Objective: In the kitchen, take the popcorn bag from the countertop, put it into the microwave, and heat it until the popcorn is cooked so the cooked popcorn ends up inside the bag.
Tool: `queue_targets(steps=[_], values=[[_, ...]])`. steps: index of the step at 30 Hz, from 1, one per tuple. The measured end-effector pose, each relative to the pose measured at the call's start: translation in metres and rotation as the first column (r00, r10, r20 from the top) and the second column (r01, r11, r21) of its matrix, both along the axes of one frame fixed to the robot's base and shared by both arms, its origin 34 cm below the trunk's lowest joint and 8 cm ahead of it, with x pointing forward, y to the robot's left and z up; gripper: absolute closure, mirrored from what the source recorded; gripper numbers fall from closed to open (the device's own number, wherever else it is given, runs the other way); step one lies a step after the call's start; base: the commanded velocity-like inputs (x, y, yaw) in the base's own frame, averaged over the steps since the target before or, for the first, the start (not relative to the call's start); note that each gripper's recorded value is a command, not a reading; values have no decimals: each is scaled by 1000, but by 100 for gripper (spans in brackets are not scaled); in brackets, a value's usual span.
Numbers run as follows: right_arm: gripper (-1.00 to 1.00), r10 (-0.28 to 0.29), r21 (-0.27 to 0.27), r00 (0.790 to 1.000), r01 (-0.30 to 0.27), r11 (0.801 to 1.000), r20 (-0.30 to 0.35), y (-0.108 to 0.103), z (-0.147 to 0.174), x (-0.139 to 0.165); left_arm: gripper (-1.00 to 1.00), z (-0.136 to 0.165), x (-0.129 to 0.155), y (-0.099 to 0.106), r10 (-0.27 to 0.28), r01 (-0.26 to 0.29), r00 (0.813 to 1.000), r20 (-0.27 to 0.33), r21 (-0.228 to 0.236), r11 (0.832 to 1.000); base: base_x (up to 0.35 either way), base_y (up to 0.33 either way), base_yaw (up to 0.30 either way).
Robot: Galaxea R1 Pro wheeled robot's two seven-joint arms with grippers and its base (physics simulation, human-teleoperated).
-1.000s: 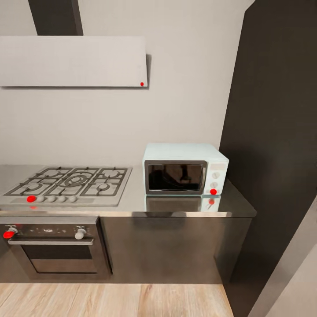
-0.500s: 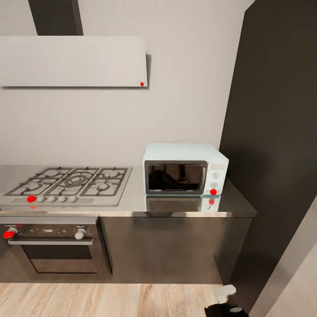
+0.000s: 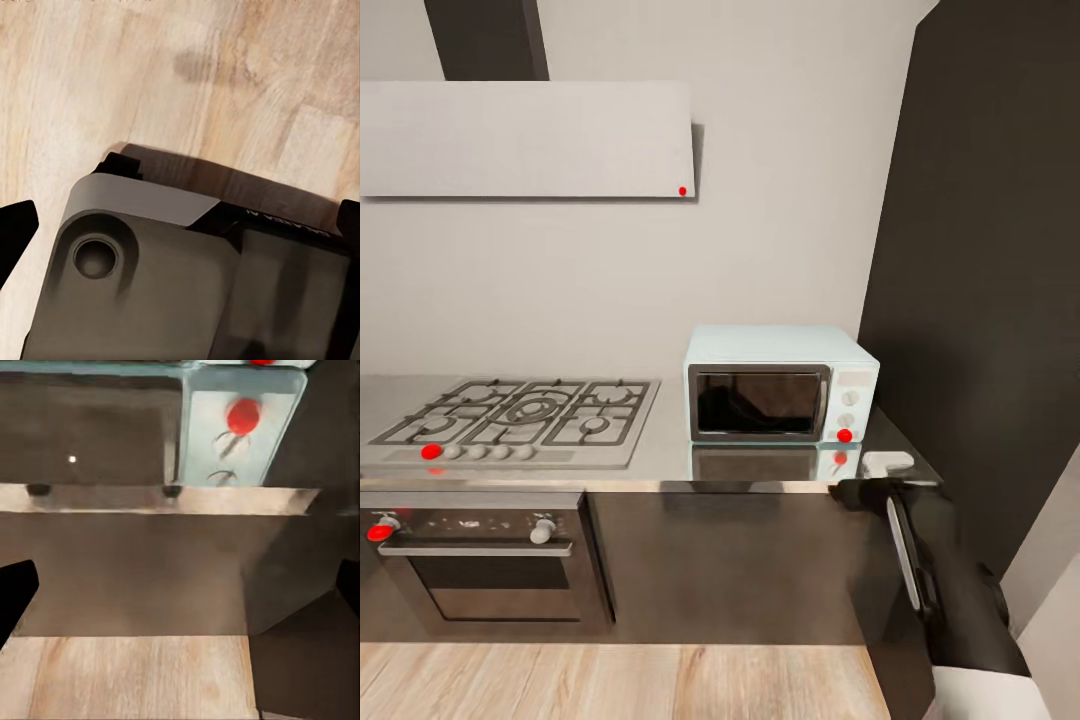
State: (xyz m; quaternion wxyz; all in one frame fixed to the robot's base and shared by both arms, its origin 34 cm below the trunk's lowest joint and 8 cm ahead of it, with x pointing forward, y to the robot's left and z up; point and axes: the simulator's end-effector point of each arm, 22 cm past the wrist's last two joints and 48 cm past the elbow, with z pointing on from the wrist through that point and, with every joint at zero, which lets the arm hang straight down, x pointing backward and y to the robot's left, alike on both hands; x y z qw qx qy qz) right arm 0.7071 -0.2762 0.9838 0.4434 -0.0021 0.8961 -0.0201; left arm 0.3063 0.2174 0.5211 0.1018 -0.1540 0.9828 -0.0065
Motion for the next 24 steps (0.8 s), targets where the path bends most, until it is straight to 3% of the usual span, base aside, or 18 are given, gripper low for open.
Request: queue_targets(steps=[6,10,12,14,18,21,24], values=[[-100,-8,-5,987,9,1000,158,-4,90,41,-100,0,0,0,-1,1,1000,0,0,1000,0,0,0],[-100,-6,5,983,6,1000,186,0,108,50,-100,0,0,0,-2,2,1000,0,0,1000,0,0,0],[-100,3,-4,968,-2,1000,251,-1,121,57,-100,0,0,0,-1,1,1000,0,0,1000,0,0,0],[-100,24,-25,940,-16,1000,340,-1,134,67,-100,0,0,0,-2,2,1000,0,0,1000,0,0,0],[-100,26,-29,937,-17,999,348,-7,115,79,-100,0,0,0,-1,1,1000,0,0,1000,0,0,0],[-100,-14,2,940,14,1000,340,-30,82,88,-100,0,0,0,-1,1,1000,0,0,1000,0,0,0],[-100,-14,5,941,14,1000,338,-35,59,94,-100,0,0,0,-1,1,1000,0,0,1000,0,0,0]])
